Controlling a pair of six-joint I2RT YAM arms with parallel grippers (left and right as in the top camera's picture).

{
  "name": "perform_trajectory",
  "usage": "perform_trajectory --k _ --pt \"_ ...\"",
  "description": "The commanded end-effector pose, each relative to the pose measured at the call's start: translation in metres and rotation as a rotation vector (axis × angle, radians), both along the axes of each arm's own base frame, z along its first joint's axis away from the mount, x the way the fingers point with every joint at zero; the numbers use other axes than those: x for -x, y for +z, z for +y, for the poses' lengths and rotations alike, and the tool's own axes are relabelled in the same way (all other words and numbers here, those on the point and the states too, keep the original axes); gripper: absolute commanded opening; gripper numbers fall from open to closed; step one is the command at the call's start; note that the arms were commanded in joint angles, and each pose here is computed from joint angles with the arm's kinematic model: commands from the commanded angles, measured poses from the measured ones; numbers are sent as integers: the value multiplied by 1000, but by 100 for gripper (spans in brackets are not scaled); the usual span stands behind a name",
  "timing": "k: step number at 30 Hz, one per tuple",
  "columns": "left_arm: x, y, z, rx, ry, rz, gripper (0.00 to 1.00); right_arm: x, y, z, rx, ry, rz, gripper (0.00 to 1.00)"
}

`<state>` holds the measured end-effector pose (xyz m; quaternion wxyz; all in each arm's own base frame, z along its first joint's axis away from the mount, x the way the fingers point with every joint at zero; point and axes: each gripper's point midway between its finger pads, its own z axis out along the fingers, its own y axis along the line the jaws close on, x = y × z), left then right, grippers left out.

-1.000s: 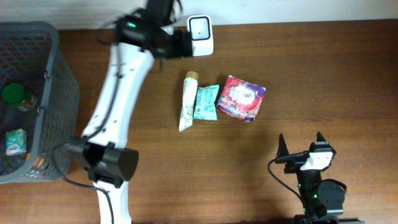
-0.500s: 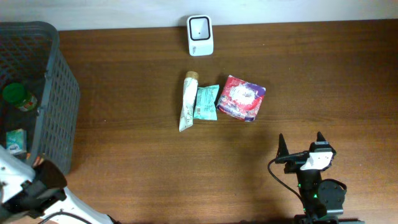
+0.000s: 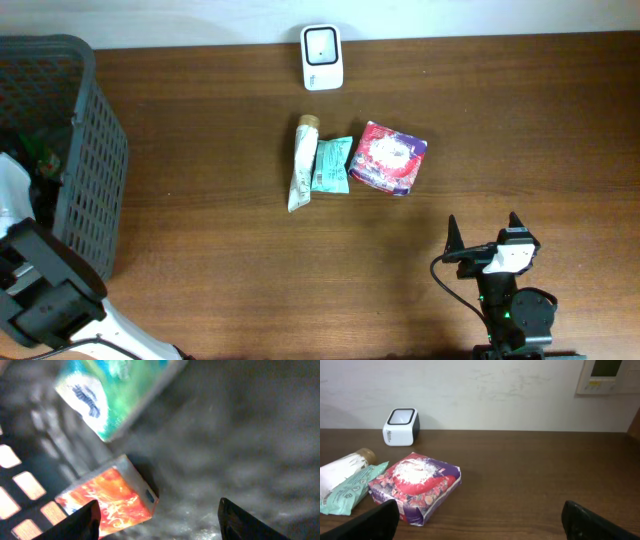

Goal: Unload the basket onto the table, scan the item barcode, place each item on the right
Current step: 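Grasp the orange tissue pack from the basket and place it on table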

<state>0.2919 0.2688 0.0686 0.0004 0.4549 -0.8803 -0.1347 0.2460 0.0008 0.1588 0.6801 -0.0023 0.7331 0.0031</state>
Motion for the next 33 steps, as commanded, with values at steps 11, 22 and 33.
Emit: perform_trajectory --k 11,22,33 --pt "41 -25 1 -42 104 112 50 0 -3 0 -7 -2 5 99" --pt "10 26 16 -77 111 -28 0 0 -3 0 -7 -2 5 99" --pt "-91 338 -134 24 -481 -1062 0 0 -3 0 -7 -2 5 99"
